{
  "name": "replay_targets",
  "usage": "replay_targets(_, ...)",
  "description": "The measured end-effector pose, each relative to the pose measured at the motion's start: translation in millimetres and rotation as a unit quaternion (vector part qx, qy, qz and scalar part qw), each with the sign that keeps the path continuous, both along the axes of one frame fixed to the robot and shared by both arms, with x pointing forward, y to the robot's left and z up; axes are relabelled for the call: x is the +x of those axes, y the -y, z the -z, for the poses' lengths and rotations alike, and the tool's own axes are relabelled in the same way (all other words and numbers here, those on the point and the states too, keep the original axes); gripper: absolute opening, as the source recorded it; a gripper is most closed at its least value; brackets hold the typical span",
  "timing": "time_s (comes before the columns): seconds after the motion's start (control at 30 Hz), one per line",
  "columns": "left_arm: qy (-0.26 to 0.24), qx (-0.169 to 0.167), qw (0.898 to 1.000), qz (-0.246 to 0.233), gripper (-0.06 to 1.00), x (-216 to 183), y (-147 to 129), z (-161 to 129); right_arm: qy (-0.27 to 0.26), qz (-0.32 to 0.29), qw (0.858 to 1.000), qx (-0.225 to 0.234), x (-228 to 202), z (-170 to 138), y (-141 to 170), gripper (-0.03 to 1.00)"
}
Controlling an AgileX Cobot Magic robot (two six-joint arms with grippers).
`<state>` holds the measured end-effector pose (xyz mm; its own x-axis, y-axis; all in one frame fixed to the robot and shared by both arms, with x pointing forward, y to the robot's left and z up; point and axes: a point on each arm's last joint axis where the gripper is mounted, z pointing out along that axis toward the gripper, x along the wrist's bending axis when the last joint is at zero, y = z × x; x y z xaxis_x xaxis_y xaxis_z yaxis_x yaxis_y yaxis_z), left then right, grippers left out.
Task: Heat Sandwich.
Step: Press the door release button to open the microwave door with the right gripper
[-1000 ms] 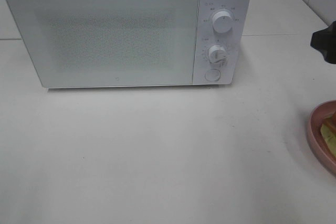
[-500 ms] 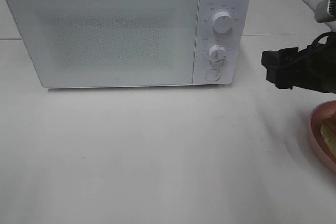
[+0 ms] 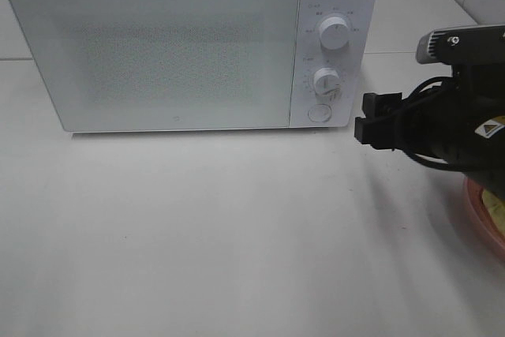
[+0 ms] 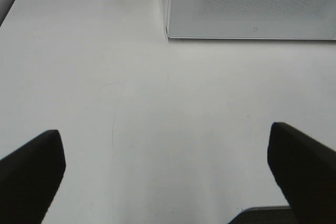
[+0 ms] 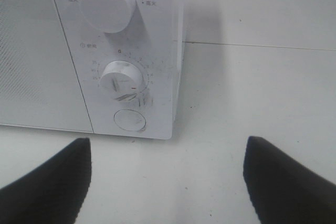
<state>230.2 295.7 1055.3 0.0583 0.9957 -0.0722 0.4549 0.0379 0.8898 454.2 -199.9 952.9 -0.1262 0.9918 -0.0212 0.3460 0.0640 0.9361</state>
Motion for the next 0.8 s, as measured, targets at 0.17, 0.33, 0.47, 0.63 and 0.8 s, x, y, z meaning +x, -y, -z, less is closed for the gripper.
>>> replay_targets(0.17, 0.0, 0.0, 1.0, 0.0, 0.99, 0, 0, 0, 0.012, -0.006, 1.0, -0.018, -2, 13, -17, 0.77)
replay_targets(0.33, 0.0, 0.0, 1.0, 0.0, 0.99, 0, 0, 0, -0.003, -0.001, 1.0, -0.028, -6, 28, -25, 0.77)
replay_targets(0.47, 0.0, 0.0, 1.0, 0.0, 0.99, 0, 0, 0, -0.019, 0.005, 0.999, -0.03, -9, 37, -30, 0.77)
replay_targets(0.63, 0.0, 0.0, 1.0, 0.0, 0.99, 0, 0, 0, -0.026, 0.001, 0.999, -0.031, -13, 40, -34, 0.77)
replay_targets(0.8, 0.0, 0.0, 1.0, 0.0, 0.99, 0, 0, 0, -0.027, 0.006, 1.0, -0.015, -14, 40, -35, 0.77)
